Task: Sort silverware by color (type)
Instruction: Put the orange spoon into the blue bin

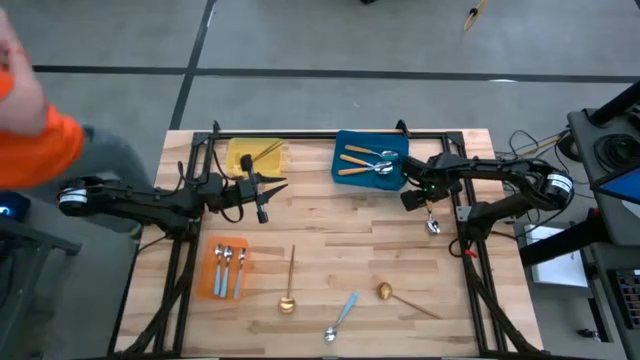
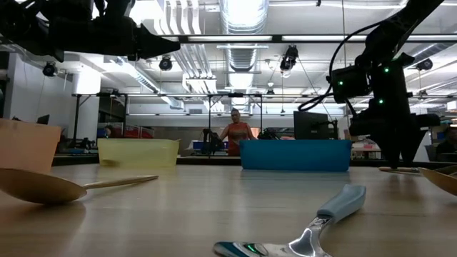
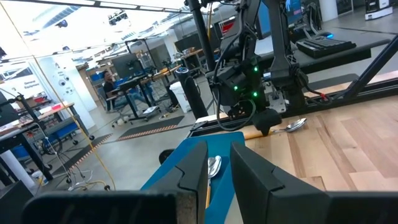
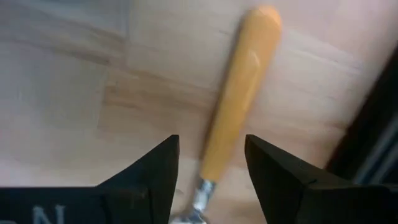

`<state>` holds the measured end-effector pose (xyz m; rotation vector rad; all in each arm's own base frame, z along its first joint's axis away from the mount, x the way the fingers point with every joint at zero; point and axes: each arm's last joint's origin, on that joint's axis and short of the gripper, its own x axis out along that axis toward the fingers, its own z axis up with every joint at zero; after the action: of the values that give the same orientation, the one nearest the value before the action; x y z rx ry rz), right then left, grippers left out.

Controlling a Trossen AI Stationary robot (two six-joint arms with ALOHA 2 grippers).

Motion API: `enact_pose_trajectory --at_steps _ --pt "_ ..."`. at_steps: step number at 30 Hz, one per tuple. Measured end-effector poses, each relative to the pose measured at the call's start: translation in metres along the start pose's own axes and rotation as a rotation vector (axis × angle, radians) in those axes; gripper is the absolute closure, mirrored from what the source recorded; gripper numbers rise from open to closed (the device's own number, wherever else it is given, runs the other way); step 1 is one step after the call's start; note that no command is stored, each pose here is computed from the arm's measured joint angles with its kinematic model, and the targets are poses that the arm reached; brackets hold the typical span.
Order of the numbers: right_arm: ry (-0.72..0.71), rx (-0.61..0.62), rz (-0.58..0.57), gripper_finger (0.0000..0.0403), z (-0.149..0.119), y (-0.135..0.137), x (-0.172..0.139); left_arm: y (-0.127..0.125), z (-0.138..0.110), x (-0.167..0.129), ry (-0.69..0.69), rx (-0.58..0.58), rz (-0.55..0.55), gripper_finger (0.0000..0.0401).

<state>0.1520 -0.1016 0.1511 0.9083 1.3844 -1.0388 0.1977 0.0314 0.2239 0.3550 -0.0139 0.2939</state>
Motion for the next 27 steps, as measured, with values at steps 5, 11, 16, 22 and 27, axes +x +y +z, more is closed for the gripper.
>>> enact_pose_trajectory --at_steps 5,11,16,22,27 --pt "-0.009 0.006 0.006 0.0227 -0.003 -0.002 0.010 0.000 0.000 0.000 0.001 0.000 0.000 0.0350" --pt "-0.001 0.010 0.022 0.0237 -0.009 -0.004 0.020 0.000 0.000 0.000 0.003 0.000 -0.001 0.0350" --pt "0.014 0.041 0.034 0.0285 -0.011 -0.005 0.022 0.000 0.000 0.000 0.003 0.000 -0.001 0.0350" --pt "0.031 0.118 0.049 0.0353 -0.011 -0.004 0.023 0.000 0.000 0.000 0.003 0.000 -0.001 0.0350" --pt "0.033 0.124 0.052 0.0364 -0.012 -0.004 0.022 0.000 0.000 0.000 0.003 0.001 -0.001 0.0350"
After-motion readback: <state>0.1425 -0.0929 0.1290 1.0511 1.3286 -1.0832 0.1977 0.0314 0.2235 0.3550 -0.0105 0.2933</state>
